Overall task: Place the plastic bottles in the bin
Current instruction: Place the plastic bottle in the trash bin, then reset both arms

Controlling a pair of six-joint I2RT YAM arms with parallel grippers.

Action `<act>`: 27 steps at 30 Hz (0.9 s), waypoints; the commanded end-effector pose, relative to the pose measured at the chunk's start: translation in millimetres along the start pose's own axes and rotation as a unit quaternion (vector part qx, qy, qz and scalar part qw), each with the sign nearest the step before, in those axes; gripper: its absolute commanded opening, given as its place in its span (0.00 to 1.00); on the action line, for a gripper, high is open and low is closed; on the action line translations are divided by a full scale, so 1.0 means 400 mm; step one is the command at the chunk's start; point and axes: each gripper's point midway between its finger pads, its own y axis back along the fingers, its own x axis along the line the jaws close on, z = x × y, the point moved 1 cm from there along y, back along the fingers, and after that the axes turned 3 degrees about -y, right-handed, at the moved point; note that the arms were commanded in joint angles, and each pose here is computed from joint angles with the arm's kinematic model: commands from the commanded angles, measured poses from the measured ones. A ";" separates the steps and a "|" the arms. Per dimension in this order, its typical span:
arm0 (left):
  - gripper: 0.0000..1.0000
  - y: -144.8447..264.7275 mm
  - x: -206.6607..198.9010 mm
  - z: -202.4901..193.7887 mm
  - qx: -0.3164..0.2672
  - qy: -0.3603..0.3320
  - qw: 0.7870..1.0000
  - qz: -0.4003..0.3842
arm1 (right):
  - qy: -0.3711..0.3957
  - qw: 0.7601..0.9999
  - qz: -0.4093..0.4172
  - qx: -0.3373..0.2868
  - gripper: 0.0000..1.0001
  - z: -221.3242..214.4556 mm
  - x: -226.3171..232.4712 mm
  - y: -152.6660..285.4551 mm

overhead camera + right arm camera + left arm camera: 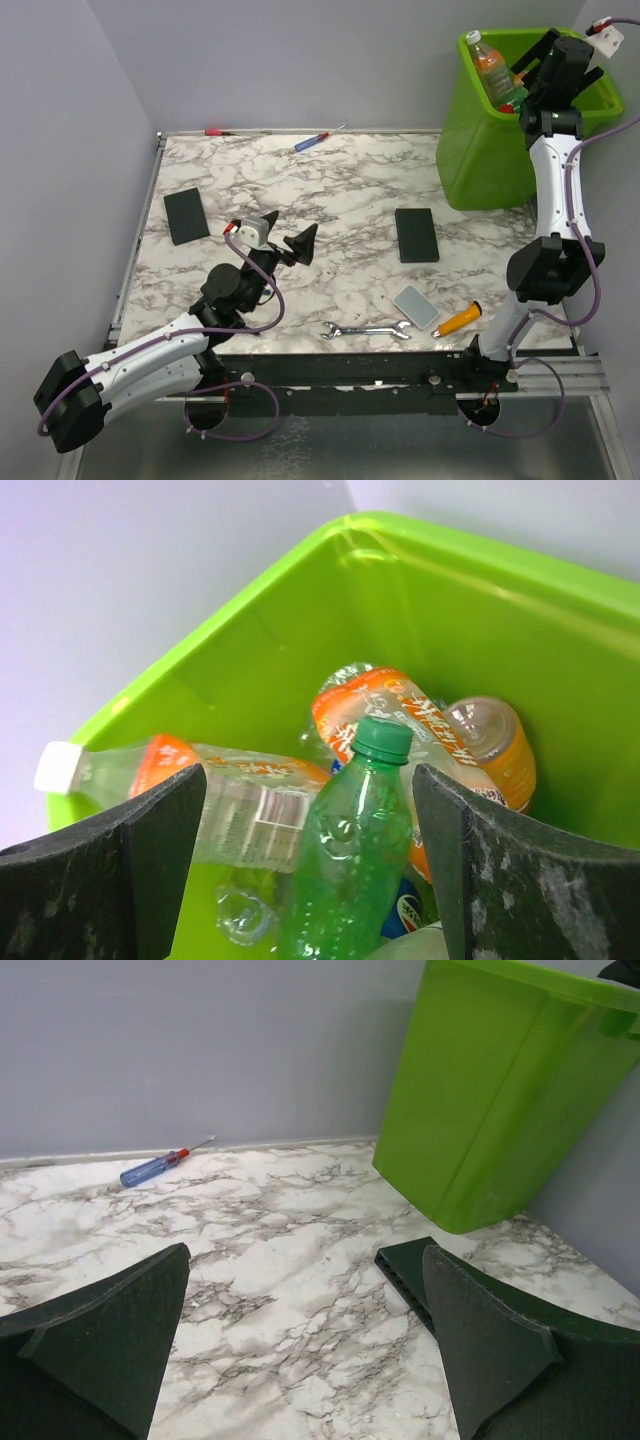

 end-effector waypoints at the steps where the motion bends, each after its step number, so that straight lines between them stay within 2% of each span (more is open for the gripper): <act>1: 0.99 -0.007 -0.021 0.022 -0.005 0.005 1.000 -0.017 | -0.037 0.997 0.064 -0.028 0.88 0.121 0.056 0.089; 5: 0.99 -0.007 -0.027 0.024 -0.006 0.008 1.000 -0.024 | -0.058 0.993 0.097 -0.033 0.96 0.162 0.087 0.130; 10: 0.99 -0.006 -0.010 0.025 -0.005 0.003 1.000 -0.004 | -0.079 0.981 0.163 -0.061 0.98 0.264 0.162 0.223; 15: 0.99 -0.003 0.023 0.035 -0.007 -0.006 0.999 0.032 | -0.055 0.967 0.236 -0.081 0.98 0.316 0.275 0.355; 20: 0.99 -0.001 0.043 0.038 -0.006 -0.020 0.998 0.052 | -0.013 0.942 0.323 -0.092 0.98 0.293 0.432 0.595; 27: 0.99 -0.007 0.072 0.020 0.016 -0.045 0.995 0.091 | -0.004 0.907 0.421 -0.025 0.99 0.156 0.500 0.814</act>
